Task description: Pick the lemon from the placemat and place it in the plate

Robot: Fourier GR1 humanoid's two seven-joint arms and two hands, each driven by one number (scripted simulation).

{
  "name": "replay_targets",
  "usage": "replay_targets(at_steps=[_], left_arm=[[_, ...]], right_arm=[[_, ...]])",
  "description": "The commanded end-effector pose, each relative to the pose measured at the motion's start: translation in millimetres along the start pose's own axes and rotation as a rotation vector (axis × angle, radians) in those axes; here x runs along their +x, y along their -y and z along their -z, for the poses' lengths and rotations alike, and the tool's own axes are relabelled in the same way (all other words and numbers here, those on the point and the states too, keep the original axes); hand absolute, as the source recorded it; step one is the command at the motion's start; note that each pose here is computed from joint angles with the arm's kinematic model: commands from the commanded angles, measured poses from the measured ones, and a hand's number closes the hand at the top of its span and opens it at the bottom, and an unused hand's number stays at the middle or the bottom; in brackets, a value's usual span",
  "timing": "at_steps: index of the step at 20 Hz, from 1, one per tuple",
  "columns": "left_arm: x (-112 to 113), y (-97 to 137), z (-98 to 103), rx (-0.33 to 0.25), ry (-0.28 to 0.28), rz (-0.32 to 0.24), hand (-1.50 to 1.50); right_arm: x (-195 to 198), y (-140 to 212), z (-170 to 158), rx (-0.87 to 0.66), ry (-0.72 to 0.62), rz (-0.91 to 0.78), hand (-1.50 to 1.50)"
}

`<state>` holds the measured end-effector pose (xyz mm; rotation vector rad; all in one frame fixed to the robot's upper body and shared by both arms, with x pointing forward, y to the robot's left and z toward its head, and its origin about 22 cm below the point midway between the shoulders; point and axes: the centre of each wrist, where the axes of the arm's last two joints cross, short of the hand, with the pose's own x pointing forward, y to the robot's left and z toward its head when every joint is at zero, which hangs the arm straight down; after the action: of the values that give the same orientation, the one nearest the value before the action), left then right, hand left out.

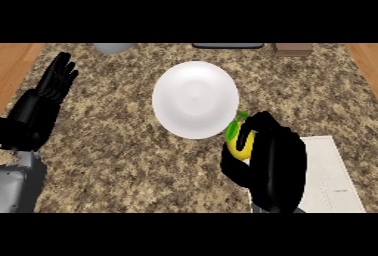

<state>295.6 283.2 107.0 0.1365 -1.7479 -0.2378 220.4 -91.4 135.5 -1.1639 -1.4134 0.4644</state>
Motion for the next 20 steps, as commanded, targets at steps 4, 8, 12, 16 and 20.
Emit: replay_targets(at_steps=[4, 8, 12, 16, 20], left_arm=[[-7, 15, -2, -0.03, -0.004, -0.009, 0.0], [1, 13, 4, -0.014, 0.026, -0.006, 0.0], [-5, 14, 4, -0.005, 0.009, -0.001, 0.0], [9, 2, 11, -0.034, 0.028, -0.001, 0.0], [8, 14, 16, -0.039, 0.032, 0.001, 0.0]], right_arm=[[50, -29, 43, 0.036, -0.044, 0.085, 1.5], [59, -46, 82, 0.071, -0.069, 0.106, 1.5], [57, -71, 110, 0.09, -0.099, 0.097, 1.5], [42, -108, 130, 0.073, -0.131, 0.031, 1.5], [51, -123, 140, 0.088, -0.157, -0.002, 1.5]])
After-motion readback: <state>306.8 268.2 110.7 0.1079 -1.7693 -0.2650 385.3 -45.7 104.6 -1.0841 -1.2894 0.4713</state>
